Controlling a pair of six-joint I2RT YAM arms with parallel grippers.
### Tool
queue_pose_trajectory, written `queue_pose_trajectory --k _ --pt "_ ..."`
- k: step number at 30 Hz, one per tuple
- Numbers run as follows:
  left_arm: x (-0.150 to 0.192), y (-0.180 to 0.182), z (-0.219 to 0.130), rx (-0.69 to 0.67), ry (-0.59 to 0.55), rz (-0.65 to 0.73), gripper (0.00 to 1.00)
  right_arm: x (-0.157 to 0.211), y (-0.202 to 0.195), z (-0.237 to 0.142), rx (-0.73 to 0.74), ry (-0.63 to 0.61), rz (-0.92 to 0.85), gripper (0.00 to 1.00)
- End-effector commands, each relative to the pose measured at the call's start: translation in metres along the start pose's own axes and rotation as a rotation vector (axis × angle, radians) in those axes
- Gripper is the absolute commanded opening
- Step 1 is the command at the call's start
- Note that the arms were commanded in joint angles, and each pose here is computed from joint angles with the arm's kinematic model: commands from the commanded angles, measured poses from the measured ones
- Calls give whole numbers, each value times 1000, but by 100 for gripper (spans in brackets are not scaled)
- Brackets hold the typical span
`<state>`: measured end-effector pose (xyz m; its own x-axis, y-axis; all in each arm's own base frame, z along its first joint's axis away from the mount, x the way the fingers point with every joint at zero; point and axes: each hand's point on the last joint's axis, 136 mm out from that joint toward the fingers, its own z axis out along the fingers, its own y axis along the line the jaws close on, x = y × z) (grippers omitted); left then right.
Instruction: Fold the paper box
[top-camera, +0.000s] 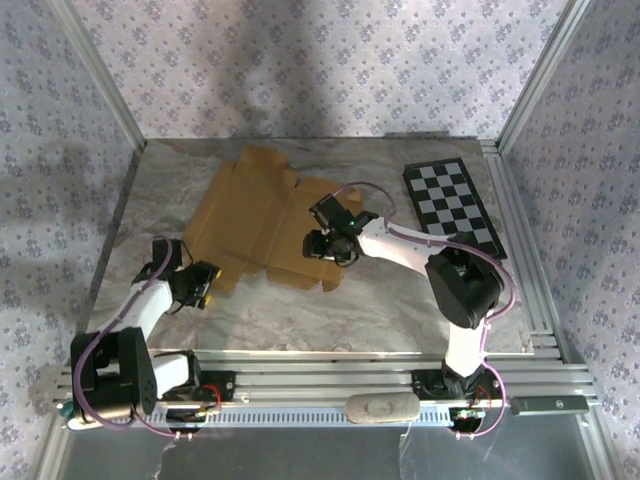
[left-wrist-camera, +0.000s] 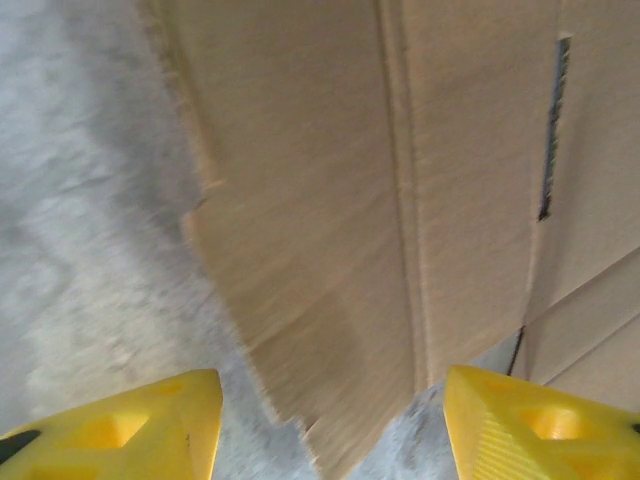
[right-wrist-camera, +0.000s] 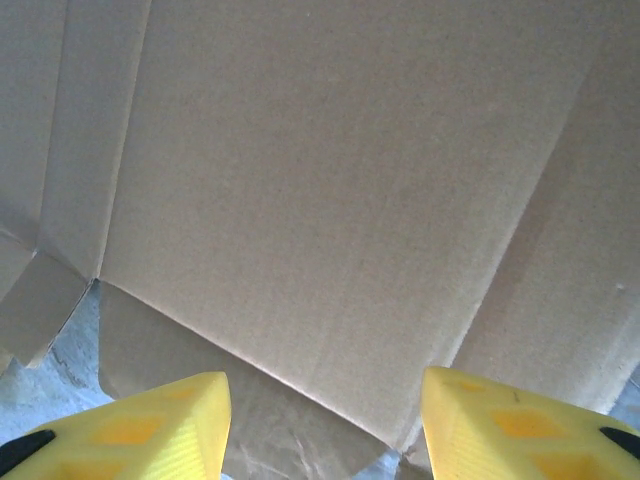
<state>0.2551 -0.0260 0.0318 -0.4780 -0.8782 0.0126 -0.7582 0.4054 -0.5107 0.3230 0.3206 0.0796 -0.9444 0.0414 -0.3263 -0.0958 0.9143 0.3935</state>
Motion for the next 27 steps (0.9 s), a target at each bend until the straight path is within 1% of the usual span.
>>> queue_pose_trajectory --k 1,2,3,5,6,7,9,12,14,17,20,21,24,26,27 --pt "-7 -21 6 73 7 -9 54 -1 8 -18 -31 -25 -12 54" --pt "-8 -20 8 72 2 -8 52 -1 8 -20 -31 -29 -10 54" --pt "-11 -21 10 72 -8 -3 47 -2 7 -23 -31 -36 -8 54" --pt "-17 -26 11 81 -30 29 30 -4 7 -30 -33 -51 -8 54" --pt "-21 -30 9 86 -41 56 16 -5 8 -33 -35 -60 -6 54" --pt "-23 -38 7 102 -46 105 0 -6 6 -37 -32 -67 -3 54" --pt "-26 -52 -4 117 -71 207 0 -8 5 -46 -29 -84 1 53" --pt "-26 -83 -38 182 -178 413 0 -14 3 -65 -33 -128 15 53" --pt "-17 -109 -66 223 -274 603 0 -21 5 -82 -48 -166 24 53" --pt "2 -138 -93 245 -360 854 0 -30 8 -105 -73 -214 42 53" --pt "18 -153 -98 277 -384 955 0 -42 11 -133 -107 -271 77 55" --pt "26 -159 -100 290 -410 1009 0 -45 13 -142 -126 -289 90 55" --pt "56 -183 -109 313 -540 1224 0 -56 20 -173 -184 -356 132 61" --pt "71 -198 -113 296 -646 1365 0 -66 19 -194 -211 -403 187 66" --pt "78 -203 -113 297 -679 1418 0 -71 19 -201 -227 -421 213 69"
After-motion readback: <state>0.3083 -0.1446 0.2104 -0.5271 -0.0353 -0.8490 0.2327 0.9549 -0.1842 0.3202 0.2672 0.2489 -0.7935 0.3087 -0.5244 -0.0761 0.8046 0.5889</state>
